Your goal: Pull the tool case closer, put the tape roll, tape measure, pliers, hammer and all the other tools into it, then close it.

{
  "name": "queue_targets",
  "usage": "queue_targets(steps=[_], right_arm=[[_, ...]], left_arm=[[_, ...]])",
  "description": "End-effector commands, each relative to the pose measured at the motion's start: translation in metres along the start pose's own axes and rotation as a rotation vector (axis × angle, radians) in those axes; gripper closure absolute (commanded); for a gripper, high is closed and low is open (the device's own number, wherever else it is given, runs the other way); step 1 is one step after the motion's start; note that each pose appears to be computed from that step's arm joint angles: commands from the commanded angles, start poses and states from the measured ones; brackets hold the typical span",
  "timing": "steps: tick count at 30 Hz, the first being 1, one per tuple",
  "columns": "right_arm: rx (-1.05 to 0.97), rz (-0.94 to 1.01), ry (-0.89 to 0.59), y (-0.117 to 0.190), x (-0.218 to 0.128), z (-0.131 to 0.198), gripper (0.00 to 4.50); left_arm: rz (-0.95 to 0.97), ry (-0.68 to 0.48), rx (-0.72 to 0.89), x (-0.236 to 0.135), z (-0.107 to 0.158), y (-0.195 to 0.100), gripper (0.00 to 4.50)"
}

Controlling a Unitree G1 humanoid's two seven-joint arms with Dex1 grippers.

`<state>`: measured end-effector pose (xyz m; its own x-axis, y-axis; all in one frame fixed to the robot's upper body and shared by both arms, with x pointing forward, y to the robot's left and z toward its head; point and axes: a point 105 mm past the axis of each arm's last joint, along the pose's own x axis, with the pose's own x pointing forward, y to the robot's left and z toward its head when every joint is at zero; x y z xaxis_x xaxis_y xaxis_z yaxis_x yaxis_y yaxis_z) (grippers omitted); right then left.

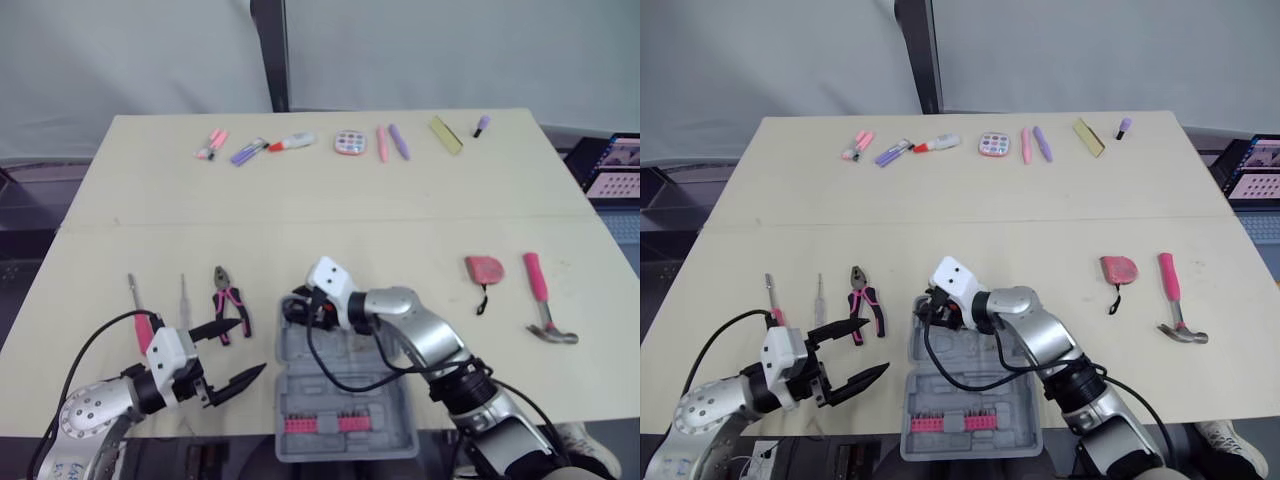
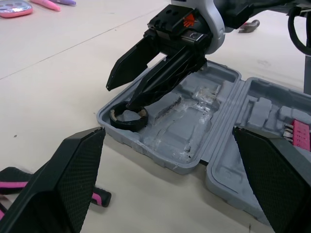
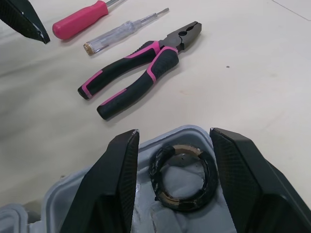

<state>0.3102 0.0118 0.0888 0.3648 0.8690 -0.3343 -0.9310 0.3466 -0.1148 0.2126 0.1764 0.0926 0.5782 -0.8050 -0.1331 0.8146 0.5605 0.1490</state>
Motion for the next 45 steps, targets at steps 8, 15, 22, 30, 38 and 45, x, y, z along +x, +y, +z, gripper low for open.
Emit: queue_targets(steps=[8, 15, 22, 30, 38, 45], right_arm=[[-0.020, -0.016, -0.028, 0.001, 0.008, -0.003, 2.06], [-0.028, -0.027, 0.002, -0.001, 0.011, -0.013, 2.06], [-0.042, -0.022, 0.029, 0.003, 0.012, -0.021, 2.06], [-0.058, -0.014, 0.040, 0.008, 0.013, -0.024, 2.06], [-0.065, -0.033, 0.025, 0.005, 0.012, -0.021, 2.06], [-0.032, -0.086, -0.135, -0.010, -0.012, 0.030, 2.06]], left_arm=[[-0.014, -0.010, 0.001, 0.003, 0.004, -0.002, 0.00], [-0.007, -0.005, -0.002, 0.002, 0.003, -0.004, 0.00], [-0.001, -0.003, -0.005, 0.001, 0.003, -0.005, 0.00], [0.000, -0.004, -0.010, 0.000, -0.001, -0.008, 0.00], [-0.001, -0.005, -0.010, -0.001, -0.004, -0.009, 0.00], [-0.035, -0.041, 0.012, 0.006, 0.008, -0.004, 0.00]])
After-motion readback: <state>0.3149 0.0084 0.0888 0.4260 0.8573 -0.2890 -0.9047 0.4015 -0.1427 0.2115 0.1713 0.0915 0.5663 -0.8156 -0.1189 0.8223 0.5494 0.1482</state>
